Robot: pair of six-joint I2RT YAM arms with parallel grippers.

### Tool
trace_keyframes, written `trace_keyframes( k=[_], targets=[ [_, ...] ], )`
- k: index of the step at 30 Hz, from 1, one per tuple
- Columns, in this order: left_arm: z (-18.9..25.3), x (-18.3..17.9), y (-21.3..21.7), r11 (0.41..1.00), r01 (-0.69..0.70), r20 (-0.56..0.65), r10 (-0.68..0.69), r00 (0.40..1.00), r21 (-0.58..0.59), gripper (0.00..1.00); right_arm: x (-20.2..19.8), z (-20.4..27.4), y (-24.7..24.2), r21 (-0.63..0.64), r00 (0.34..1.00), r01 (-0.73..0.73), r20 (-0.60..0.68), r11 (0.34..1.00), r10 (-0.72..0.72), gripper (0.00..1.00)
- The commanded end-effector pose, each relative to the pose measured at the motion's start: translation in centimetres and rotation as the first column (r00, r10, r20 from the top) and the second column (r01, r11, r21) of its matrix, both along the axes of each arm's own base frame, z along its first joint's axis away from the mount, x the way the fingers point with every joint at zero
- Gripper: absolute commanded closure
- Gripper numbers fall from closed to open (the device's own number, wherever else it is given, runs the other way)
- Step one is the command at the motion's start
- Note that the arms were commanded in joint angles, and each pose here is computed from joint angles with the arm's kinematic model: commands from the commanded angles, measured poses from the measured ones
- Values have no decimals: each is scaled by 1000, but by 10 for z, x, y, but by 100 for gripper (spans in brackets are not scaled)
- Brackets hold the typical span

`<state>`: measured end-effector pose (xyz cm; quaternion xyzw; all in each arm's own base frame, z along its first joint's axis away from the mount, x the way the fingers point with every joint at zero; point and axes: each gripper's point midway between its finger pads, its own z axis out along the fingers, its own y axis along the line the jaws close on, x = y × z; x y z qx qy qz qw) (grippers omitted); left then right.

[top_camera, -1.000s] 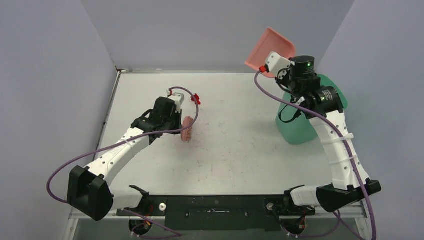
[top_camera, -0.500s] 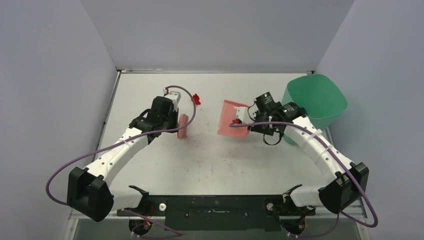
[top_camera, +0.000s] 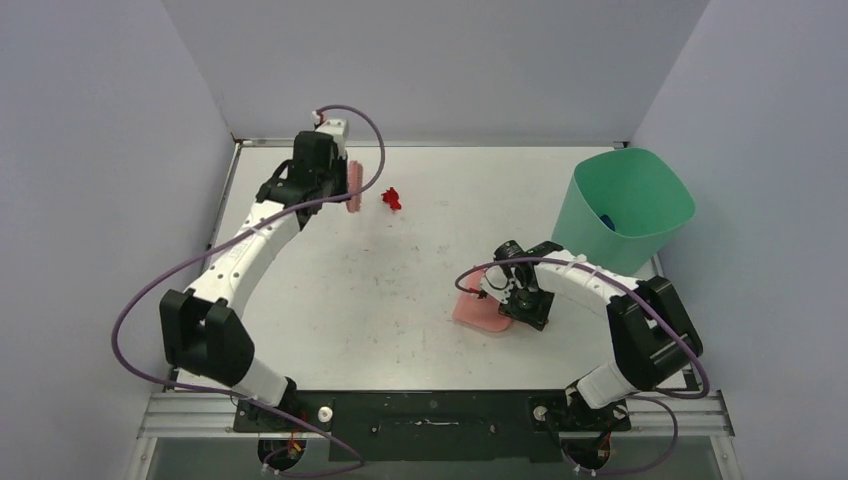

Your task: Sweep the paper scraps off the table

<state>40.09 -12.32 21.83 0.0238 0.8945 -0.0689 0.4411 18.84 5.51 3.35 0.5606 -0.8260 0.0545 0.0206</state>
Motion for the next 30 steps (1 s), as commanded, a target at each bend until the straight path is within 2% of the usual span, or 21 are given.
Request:
trace_keyframes(
  k=[1,3,7,8,9,13,16,22,27,30],
  targets=[
    [40,55,-2,974,39,148,-73,986,221,100,23,-10,17,48,993,92,71,995,-95,83],
    [35,78,-7,933,74,127,-126,984,353,100,28,-13,21,58,991,105,76,993,-110,81],
    [13,112,-18,801,140,18,-184,983,582,100,29,-8,35,165,990,115,60,980,-126,59],
    [8,121,-21,774,151,1,-192,981,614,100,28,-5,39,207,990,114,57,972,-128,50],
    [2,128,-24,760,158,-11,-194,981,631,100,28,-1,42,244,990,110,60,964,-128,44],
    [-17,150,-37,718,201,-40,-234,971,667,100,26,9,41,317,988,63,114,946,-104,37],
    [-38,158,-49,671,277,-96,-294,951,687,100,25,14,34,344,985,46,140,938,-99,37],
    [-71,155,-76,639,392,-170,-382,908,661,100,14,11,26,350,990,28,122,936,-76,43],
    [-82,152,-88,640,434,-189,-415,890,634,100,4,6,23,344,995,31,82,938,-63,57],
    [-84,149,-94,646,464,-194,-445,874,606,100,5,10,24,349,994,34,86,937,-67,75]
  ],
)
